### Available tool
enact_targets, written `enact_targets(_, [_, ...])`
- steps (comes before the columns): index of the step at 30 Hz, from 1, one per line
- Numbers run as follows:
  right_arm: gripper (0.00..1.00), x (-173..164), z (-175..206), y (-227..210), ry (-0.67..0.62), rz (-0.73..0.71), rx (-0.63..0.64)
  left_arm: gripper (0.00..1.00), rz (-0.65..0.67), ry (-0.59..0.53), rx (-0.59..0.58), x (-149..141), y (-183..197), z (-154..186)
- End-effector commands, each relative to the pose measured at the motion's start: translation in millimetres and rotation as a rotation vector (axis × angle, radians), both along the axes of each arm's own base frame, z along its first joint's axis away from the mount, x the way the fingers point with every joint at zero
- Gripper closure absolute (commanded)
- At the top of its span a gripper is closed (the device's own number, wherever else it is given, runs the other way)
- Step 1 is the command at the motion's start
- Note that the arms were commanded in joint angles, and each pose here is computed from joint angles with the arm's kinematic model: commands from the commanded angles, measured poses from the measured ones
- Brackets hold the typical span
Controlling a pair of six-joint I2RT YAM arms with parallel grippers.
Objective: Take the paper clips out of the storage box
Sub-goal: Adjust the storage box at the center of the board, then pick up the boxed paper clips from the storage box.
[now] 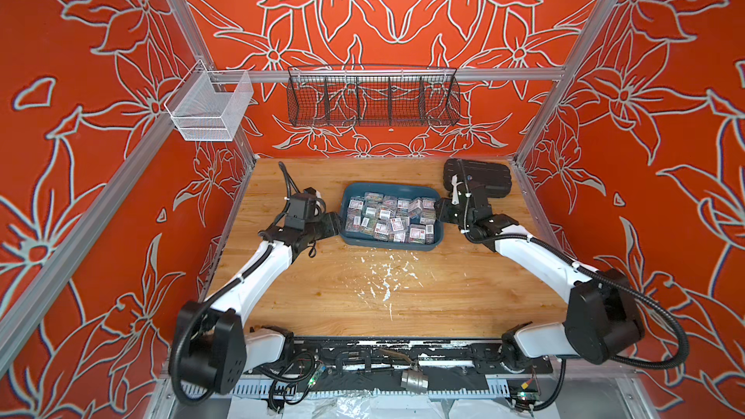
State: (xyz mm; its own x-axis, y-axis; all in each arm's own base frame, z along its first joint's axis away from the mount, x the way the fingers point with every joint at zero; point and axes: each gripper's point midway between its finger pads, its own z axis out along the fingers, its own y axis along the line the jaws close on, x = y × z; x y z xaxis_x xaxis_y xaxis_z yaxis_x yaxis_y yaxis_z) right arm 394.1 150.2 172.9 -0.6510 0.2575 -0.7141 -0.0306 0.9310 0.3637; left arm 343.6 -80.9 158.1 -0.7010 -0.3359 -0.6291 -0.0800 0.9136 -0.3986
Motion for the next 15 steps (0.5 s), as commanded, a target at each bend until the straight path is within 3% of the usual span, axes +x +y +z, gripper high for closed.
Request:
enact_targets(1, [0.56,8,4,25,0.015,0.081,0.087,0.23,0.142,0.031,0.173,-22,41,-28])
enact_targets(8, [0.53,32,-9,40,0.074,0.091,0.09,0.22,0.262,0.019,0.16,-34,57,-60])
enact_targets(15, [0.49,58,-37,47,0.165,0.068,0.05,0.2,0.262,0.024,0.158,-36,57,-61])
